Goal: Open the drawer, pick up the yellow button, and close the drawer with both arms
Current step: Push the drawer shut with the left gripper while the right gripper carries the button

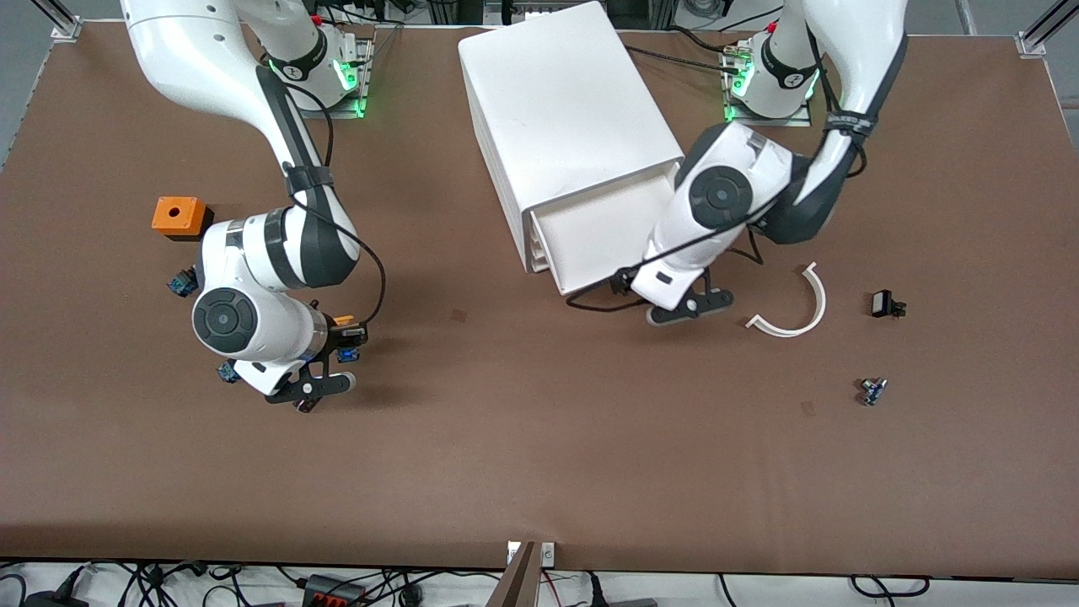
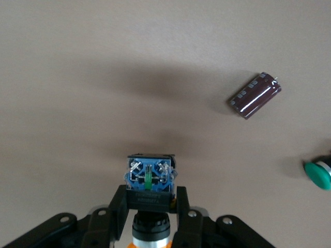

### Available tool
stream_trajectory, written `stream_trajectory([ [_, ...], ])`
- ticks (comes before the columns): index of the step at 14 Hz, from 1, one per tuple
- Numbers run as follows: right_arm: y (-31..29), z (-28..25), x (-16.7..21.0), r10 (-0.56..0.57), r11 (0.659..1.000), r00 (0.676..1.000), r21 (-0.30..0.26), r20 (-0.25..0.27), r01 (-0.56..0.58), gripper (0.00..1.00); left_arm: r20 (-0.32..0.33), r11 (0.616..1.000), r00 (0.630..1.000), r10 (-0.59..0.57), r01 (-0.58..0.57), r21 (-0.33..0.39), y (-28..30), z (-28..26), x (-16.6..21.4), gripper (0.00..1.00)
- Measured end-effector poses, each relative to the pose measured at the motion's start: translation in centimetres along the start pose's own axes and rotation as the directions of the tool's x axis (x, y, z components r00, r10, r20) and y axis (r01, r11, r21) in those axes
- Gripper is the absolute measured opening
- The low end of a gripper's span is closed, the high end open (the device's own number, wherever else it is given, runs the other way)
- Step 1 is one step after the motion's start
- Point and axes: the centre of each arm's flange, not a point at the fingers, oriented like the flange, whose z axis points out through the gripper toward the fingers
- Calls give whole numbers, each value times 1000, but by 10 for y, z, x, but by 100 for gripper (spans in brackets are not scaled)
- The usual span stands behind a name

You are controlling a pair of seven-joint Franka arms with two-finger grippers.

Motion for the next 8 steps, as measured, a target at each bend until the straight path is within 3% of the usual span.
stream_trajectory([
  [8,-9,62,-33,39,997,999,68,-25,-37,41,26,999,1000,-6,5,38,17,6,-88,100],
])
